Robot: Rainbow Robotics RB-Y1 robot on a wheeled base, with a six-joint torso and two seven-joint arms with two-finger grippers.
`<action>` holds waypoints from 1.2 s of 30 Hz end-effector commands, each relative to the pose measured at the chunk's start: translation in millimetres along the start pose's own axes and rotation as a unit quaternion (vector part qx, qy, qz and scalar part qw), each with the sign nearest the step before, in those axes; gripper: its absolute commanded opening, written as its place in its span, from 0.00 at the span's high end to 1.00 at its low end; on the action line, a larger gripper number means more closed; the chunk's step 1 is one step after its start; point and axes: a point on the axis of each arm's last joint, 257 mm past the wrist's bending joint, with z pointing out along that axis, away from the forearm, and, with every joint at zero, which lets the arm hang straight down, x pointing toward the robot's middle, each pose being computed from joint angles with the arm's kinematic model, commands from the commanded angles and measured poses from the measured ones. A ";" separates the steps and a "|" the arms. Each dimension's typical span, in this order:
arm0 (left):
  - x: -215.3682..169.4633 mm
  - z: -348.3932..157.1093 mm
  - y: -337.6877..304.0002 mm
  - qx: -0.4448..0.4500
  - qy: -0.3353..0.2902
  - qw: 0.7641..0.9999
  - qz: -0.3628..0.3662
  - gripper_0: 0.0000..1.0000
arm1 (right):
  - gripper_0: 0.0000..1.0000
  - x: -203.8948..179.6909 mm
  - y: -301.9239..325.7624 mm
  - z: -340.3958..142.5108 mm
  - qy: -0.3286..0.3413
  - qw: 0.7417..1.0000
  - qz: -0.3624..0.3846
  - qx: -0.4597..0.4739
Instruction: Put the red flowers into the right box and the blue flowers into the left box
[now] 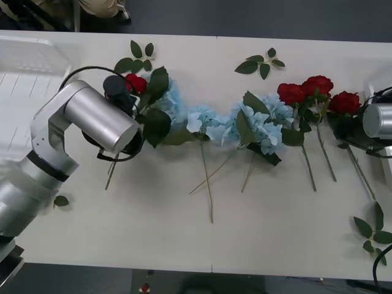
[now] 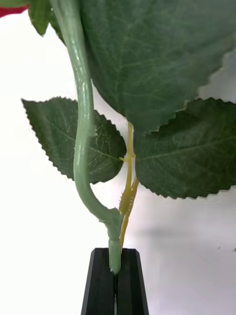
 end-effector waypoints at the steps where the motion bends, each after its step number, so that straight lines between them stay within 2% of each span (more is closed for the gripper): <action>1: -39.4 -57.0 8.9 -0.007 -0.048 0.998 0.033 1.00 | 1.00 -5.8 13.1 -1.0 -0.009 1.000 -0.017 -0.013; 8: -37.6 -105.4 30.2 -0.016 -0.049 0.998 0.021 1.00 | 1.00 -11.1 18.4 -3.9 -0.011 1.000 -0.013 -0.021; 12: -32.4 -128.4 40.9 0.012 -0.042 0.999 0.016 1.00 | 1.00 -23.1 27.0 -18.7 -0.013 0.999 -0.013 -0.036; 17: -33.5 -129.6 41.8 0.026 -0.042 0.999 0.016 1.00 | 1.00 -29.1 28.9 -41.3 0.003 0.998 -0.045 -0.048; 23: -48.8 -103.7 27.5 0.045 -0.059 0.997 0.015 1.00 | 1.00 -43.9 29.7 -75.2 0.012 0.993 -0.054 -0.101; 24: -51.1 -102.0 27.2 0.046 -0.064 0.997 0.014 0.97 | 1.00 -45.7 29.1 -79.1 0.012 0.992 -0.055 -0.110; 25: -54.3 -102.4 25.7 0.047 -0.069 0.996 0.013 0.37 | 1.00 -48.4 28.4 -85.0 0.011 0.991 -0.058 -0.119; 26: -55.0 -101.9 25.9 0.046 -0.070 0.996 0.012 0.00 | 1.00 -49.4 27.7 -89.1 0.012 0.990 -0.061 -0.125; 36: -54.3 -102.2 22.4 0.049 -0.069 0.996 0.013 0.00 | 1.00 -73.1 -3.6 -137.2 -0.032 0.990 -0.059 -0.120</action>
